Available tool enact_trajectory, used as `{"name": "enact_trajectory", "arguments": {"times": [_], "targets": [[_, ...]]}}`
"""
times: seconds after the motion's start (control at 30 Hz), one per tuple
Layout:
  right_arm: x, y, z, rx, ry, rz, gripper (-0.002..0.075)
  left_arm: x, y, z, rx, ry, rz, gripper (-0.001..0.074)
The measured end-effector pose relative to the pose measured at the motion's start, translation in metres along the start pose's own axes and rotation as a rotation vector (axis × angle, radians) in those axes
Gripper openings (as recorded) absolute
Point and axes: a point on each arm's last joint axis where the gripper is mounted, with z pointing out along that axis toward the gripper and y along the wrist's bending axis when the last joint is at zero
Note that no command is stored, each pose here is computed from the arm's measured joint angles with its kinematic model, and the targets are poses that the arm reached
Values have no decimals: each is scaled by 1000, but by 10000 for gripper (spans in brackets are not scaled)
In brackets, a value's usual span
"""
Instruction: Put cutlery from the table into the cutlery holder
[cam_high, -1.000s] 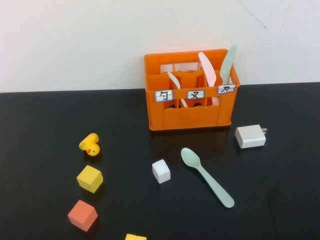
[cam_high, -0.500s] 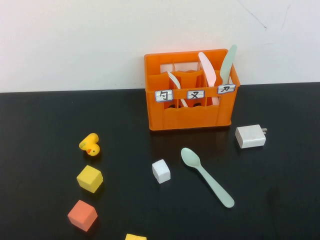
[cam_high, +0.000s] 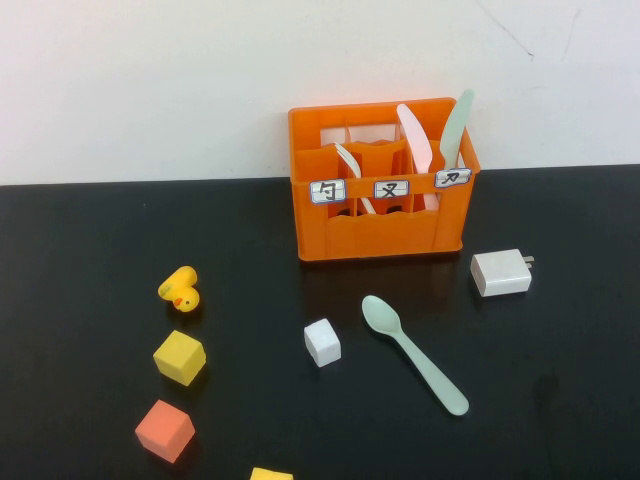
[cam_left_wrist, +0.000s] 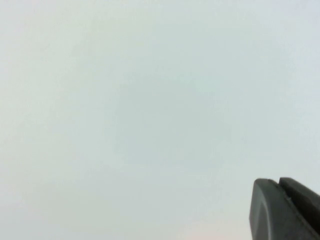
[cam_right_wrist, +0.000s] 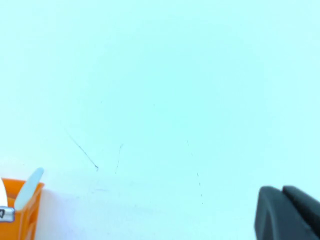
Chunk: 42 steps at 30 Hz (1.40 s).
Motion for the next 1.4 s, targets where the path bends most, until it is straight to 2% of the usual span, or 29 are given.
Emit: {"name": "enact_trajectory", "arguments": {"times": [0.17, 0.37, 0.57, 0.8, 1.03, 1.23, 1.4], "targets": [[0, -1, 0, 2, 68, 35, -2, -16, -5, -1, -103, 112, -7, -1], [-9, -6, -2, 17, 243, 83, -2, -34, -13, -2, -117, 108, 13, -1], [-33, -8, 13, -46, 463, 82, -2, -31, -9, 5, -222, 256, -16, -1], [-57, 8, 50, -351, 679, -5, -2, -1, -2, 31, -286, 571, -1, -1], [-41, 27, 93, -641, 861, -33, -2, 31, 0, 54, -293, 958, -31, -1], [-16, 49, 135, -820, 1002, -37, -2, 51, 6, 64, -315, 1113, -63, -1], [-2, 76, 166, -938, 1070, -56, -2, 55, 7, 65, -316, 1140, -68, -1]]}}
